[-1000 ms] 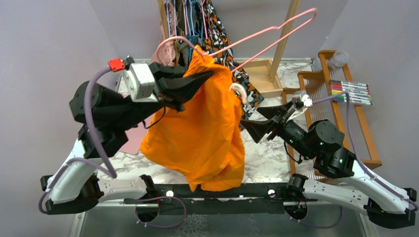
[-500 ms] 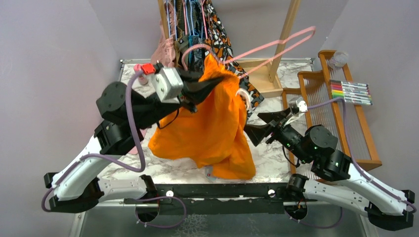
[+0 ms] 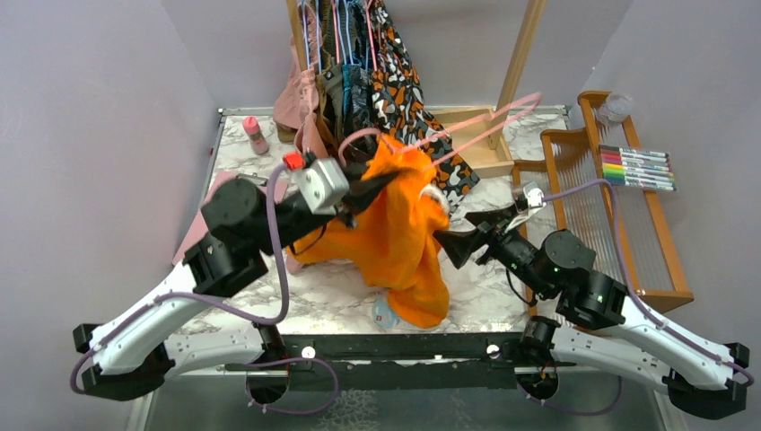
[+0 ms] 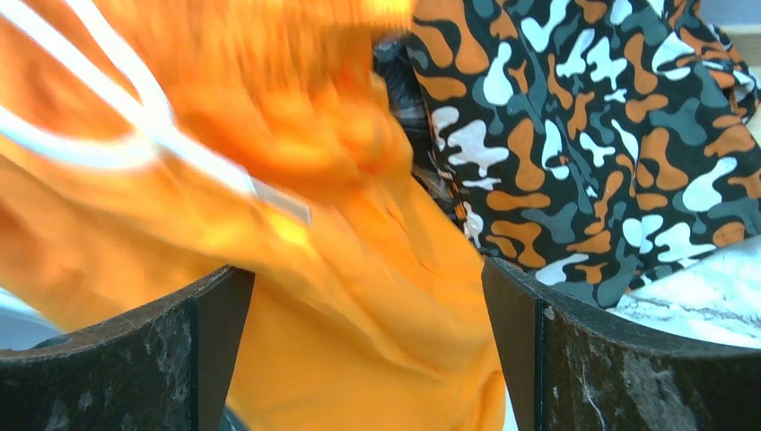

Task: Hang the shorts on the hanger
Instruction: Hang the shorts on the hanger.

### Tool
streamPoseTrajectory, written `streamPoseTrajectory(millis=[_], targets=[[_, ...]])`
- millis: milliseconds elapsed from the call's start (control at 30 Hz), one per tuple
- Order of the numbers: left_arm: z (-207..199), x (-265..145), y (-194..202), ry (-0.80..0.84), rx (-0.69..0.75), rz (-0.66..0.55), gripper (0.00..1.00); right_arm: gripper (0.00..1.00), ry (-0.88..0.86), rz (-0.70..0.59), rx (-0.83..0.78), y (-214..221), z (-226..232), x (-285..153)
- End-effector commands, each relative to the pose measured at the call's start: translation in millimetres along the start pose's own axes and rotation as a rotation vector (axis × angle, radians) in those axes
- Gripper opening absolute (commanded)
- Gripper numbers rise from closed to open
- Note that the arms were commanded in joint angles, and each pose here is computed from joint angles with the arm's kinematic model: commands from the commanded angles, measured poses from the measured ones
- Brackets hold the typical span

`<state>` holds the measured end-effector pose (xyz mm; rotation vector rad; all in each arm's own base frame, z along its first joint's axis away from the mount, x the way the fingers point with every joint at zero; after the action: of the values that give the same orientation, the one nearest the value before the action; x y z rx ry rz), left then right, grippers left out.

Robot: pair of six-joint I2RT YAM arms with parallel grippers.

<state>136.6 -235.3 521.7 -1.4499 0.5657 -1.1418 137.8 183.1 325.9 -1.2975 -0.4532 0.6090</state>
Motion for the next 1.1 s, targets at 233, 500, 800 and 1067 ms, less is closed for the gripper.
streamPoseTrajectory(millis=[233,500,800,1067], targets=[[-2,-150,89,-0.235,-0.273,0.097,0.0,1.0,0.049,0.125,0.04,56,-11,-1],[-13,-181,99,-0.19,-0.31,0.071,0.0,0.98,-0.134,0.179,0.088,65,22,19],[-40,-157,61,0.087,-0.285,0.072,0.0,0.97,-0.33,0.125,0.116,42,58,35],[-65,-150,-7,0.362,-0.264,-0.002,0.0,0.97,-0.459,-0.048,-0.054,20,53,-1]])
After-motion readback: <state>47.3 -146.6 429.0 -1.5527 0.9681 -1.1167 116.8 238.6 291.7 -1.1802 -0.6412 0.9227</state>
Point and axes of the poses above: each gripper's point midway between its finger pads, its own x axis out along the fingers, its own z axis along the line the jaws close on, y = z × x, the point moved 5 cm from there along -x, back along the fingers, and after that the axes turned 7 degrees about -x, right-handed, at the moved point
